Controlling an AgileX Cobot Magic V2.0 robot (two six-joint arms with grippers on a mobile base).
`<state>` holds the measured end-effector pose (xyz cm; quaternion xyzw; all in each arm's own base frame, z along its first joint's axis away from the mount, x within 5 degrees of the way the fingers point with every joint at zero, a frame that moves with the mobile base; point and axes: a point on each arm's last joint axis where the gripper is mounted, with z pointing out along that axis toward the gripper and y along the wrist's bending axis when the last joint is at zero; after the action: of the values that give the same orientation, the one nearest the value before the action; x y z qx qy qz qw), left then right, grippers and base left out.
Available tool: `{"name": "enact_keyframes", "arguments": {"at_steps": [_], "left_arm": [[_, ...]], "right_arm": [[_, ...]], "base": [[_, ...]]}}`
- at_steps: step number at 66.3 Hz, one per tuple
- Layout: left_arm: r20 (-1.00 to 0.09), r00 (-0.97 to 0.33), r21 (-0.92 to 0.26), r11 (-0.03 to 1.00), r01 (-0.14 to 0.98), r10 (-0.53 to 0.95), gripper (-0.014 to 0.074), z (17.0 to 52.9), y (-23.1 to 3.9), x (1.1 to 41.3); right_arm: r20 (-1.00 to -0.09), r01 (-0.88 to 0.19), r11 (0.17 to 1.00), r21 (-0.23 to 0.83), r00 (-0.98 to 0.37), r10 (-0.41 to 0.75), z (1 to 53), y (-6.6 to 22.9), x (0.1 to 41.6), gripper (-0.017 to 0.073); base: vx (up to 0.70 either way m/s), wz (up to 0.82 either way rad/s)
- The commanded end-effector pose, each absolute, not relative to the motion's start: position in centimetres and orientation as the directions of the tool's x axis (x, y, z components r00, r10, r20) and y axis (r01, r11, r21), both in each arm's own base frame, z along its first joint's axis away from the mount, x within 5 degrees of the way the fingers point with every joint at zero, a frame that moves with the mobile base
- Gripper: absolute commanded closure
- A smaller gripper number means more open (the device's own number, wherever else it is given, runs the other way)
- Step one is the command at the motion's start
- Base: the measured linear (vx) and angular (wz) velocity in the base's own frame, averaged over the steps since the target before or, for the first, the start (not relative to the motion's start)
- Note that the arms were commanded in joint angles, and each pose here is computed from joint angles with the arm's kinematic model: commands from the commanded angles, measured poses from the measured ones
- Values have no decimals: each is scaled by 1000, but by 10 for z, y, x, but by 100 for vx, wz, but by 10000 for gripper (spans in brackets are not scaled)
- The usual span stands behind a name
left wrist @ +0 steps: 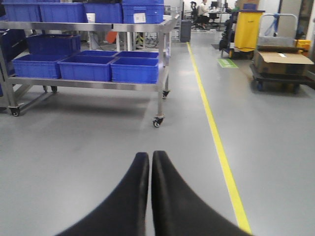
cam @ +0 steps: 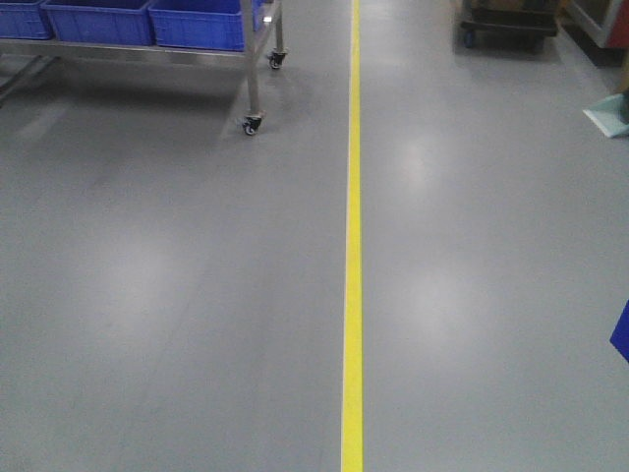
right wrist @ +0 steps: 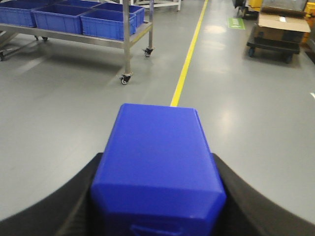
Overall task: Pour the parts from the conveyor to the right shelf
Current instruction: 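Drive along the yellow-lined aisle carrying the block, then turn and drive up to the shelf of blue bins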
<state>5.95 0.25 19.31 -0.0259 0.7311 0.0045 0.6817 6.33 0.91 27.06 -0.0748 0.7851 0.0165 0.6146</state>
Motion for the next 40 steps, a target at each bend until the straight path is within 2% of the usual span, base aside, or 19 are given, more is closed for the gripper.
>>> {"name": "enact_keyframes", "arguments": {"at_steps": [1, 40], "left_arm": [[-999, 12, -45, 998, -36, -45, 599, 206, 2, 61], [-999, 12, -45, 998, -36, -45, 599, 206, 2, 61]], "right_arm": [[-986, -121, 990, -77, -139, -94, 286, 8, 65, 564], [-986, -121, 990, -78, -138, -94, 286, 8, 65, 564]], "base": [[79, 23], [76, 27]]}}
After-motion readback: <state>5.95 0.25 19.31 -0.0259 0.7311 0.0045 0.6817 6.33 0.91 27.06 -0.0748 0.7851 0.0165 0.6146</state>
